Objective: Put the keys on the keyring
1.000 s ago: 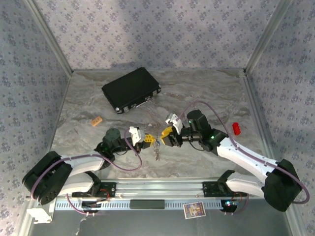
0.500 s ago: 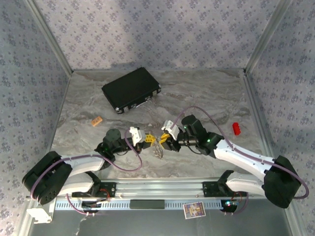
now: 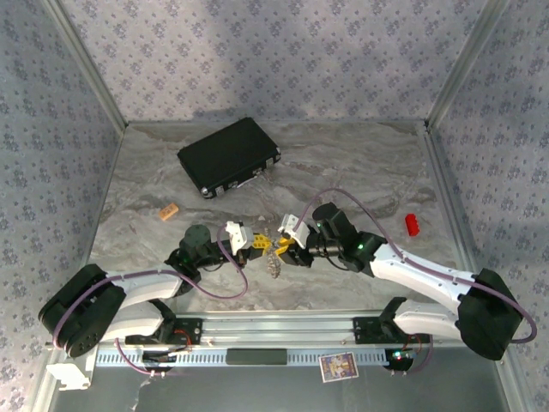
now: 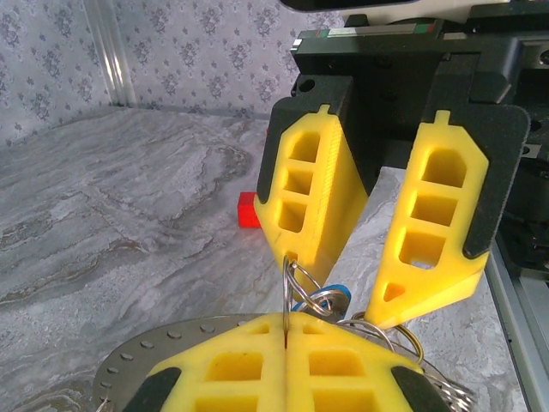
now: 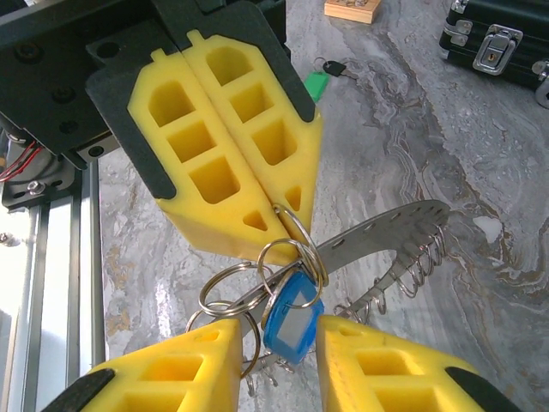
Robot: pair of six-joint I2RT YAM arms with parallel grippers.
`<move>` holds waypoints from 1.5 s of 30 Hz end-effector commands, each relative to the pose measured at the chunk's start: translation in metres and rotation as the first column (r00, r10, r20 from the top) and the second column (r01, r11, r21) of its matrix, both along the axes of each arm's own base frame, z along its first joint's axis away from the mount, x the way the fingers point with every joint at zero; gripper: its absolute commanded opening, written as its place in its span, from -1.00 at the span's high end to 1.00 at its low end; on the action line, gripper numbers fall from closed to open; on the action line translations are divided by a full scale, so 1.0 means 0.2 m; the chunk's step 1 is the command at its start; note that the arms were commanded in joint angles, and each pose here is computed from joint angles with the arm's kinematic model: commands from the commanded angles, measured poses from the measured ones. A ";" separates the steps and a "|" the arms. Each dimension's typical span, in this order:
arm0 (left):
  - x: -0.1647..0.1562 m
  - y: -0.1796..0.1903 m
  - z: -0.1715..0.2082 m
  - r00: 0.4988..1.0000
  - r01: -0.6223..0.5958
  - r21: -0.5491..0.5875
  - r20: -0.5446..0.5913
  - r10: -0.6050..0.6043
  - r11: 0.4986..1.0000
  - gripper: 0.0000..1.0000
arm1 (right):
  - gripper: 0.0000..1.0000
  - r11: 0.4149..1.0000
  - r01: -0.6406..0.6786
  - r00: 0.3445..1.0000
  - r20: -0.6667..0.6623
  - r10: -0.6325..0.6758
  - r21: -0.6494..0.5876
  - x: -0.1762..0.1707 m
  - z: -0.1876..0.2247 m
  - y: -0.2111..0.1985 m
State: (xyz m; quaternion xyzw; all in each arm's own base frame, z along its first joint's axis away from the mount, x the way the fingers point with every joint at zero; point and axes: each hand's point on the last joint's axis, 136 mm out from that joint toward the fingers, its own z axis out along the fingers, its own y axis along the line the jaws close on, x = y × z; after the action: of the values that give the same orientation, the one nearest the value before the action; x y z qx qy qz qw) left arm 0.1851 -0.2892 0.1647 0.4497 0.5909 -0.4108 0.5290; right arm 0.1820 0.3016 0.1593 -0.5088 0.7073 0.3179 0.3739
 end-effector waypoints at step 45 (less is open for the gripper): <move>-0.03 0.00 0.11 0.999 0.025 -0.076 0.029 -0.023 0.997 1.00 | 0.54 0.984 0.016 0.956 0.286 -0.068 0.178 0.06 0.03 0.05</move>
State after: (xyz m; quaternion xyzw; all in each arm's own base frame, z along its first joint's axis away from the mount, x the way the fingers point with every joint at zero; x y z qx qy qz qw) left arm 0.1847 -0.2895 0.1670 0.4423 0.5928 -0.4194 0.5264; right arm 0.1893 0.3051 0.1506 -0.5022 0.6397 0.2948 0.5017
